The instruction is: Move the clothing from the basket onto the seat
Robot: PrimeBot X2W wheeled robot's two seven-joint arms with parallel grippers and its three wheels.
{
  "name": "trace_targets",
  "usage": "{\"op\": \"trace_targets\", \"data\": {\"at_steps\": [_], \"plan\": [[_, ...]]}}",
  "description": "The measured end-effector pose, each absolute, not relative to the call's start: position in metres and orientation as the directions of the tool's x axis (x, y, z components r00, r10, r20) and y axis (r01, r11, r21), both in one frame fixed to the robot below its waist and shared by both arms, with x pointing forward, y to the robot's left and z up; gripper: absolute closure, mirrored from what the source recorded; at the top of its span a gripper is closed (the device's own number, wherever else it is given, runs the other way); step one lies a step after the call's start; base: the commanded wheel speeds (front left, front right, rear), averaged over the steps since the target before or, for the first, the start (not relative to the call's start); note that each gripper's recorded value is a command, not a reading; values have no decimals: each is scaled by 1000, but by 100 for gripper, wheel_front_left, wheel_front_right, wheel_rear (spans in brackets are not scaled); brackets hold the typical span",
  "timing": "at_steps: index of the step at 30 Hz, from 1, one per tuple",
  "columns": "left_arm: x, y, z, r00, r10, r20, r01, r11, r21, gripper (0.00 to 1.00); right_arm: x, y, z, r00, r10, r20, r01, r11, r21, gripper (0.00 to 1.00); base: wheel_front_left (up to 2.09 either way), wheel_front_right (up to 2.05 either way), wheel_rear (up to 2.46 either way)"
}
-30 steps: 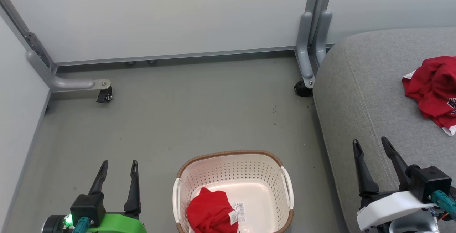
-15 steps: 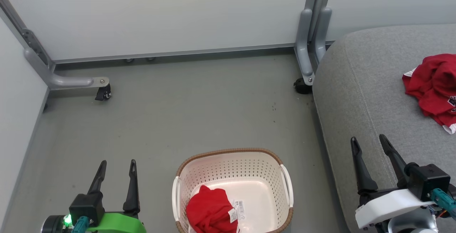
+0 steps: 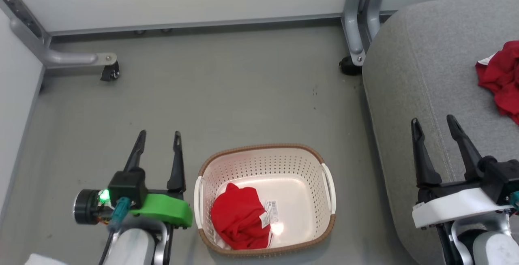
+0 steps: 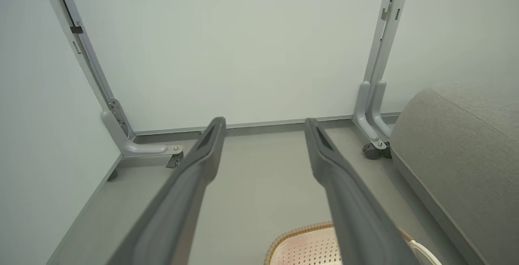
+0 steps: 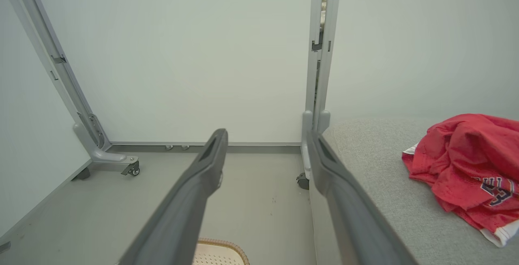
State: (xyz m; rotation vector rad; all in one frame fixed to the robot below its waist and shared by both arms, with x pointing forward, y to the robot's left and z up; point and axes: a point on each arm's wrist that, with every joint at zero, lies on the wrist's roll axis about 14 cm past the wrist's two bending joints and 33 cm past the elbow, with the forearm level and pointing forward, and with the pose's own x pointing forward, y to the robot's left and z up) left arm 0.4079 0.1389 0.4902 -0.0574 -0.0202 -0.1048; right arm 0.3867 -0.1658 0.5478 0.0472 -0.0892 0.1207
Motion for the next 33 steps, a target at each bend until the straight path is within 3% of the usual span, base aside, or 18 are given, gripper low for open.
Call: {"op": "trace_targets", "data": {"at_steps": [7, 14, 23, 33], "plan": [[440, 82, 430, 945, -291, -149, 288, 957, -45, 0, 424, -162, 549, 983, 138, 122, -143, 989, 30, 0, 0, 0, 0], [454, 43, 349, 811, -432, -394, 464, 886, -15, 0, 457, -161, 529, 983, 138, 123, -145, 988, 45, 0, 0, 0, 0], [437, 17, 250, 567, -502, -653, 645, 764, -27, 0, 488, -156, 486, 985, 146, 91, -154, 985, 79, 0, 0, 0, 0], [395, 3, 165, 284, -485, -827, 752, 648, -122, 0, 504, -159, 440, 989, 139, 41, -143, 984, 103, 0, 0, 0, 0]]}}
